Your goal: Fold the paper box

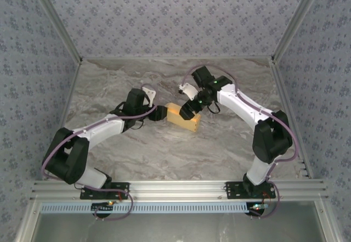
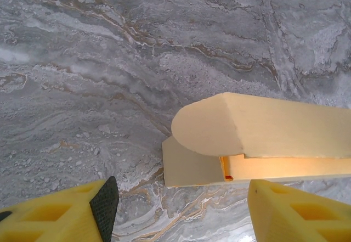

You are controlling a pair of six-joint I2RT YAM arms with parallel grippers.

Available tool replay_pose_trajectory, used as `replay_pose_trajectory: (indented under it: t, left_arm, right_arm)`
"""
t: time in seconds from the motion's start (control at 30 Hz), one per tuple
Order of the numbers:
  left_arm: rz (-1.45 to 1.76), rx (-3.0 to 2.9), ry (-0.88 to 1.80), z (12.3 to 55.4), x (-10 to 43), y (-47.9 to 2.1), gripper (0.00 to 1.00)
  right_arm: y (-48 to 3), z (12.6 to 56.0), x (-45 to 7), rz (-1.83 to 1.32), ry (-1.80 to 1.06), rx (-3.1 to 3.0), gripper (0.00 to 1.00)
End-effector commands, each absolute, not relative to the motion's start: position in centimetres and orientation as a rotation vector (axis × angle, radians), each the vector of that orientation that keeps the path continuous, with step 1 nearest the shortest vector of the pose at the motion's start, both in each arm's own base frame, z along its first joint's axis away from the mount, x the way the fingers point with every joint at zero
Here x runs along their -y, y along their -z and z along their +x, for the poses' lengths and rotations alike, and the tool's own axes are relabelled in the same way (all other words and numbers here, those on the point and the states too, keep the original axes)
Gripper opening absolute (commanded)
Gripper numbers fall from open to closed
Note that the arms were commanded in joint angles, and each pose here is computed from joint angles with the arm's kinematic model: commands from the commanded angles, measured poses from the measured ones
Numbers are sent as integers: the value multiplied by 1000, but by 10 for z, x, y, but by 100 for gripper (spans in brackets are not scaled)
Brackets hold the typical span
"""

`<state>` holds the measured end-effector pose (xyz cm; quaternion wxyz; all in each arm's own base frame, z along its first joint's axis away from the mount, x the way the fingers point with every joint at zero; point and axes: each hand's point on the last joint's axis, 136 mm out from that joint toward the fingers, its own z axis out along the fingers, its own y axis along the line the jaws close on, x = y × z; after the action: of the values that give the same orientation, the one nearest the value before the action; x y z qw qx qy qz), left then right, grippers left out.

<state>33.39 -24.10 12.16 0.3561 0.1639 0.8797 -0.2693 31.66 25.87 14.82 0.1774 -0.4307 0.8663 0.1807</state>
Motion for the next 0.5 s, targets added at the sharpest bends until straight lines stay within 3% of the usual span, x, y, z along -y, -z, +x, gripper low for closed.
replay_pose_trajectory:
  t: [0.0,0.27,0.47]
  left_arm:
    - [508,-2174,719,335,251,-135,66]
    - [568,-2090,767,332,254,-137,67]
    - [618,-2084,767,335,259,-133,67]
  right_arm:
    - [-129,310,-250,-1293,-430,-2498,84]
    - [-117,311,-251,-1315,-424,-2517,78]
    - [-116,310,-253,-1322,-458,-2514,63]
